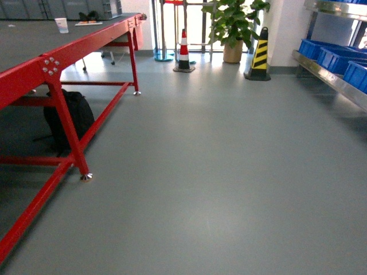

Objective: Sort blue parts and orange caps into right shelf containers

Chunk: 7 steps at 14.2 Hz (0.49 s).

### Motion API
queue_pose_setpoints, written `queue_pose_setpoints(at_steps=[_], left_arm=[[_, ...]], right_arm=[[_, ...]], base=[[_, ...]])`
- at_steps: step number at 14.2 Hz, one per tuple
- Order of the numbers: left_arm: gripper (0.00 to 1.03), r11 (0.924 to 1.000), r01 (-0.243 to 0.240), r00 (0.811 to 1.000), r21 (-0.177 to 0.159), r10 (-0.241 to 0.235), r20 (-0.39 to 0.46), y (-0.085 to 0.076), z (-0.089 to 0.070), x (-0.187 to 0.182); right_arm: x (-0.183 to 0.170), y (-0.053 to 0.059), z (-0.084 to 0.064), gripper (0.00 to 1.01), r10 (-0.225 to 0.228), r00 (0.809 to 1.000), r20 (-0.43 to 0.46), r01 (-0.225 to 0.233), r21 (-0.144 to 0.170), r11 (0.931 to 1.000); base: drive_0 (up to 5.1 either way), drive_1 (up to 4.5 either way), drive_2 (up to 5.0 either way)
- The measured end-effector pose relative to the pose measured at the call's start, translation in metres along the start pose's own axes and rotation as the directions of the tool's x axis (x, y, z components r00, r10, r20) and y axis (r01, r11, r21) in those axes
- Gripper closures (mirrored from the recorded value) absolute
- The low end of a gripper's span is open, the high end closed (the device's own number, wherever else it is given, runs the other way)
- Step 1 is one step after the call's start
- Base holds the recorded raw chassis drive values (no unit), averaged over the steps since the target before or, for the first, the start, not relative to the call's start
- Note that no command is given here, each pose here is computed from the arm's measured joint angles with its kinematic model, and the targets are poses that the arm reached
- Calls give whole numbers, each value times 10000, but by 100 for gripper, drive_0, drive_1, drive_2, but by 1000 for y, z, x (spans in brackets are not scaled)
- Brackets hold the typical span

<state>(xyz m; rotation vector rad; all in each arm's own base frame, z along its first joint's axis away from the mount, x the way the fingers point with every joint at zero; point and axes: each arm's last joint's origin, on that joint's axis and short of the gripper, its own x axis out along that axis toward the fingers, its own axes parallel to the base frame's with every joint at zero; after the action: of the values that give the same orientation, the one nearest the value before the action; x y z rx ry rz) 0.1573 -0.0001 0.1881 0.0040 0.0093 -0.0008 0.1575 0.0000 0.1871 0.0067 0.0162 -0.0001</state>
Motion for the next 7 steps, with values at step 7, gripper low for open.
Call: queue_pose_setpoints(at_steps=[7], left_arm=[[58, 10000, 0, 10000, 0, 0, -4, 0, 0, 0]], right_arm=[[0, 0, 1, 58, 1, 10000, 84, -1, 0, 10000]], base=[[-2, 431, -435]])
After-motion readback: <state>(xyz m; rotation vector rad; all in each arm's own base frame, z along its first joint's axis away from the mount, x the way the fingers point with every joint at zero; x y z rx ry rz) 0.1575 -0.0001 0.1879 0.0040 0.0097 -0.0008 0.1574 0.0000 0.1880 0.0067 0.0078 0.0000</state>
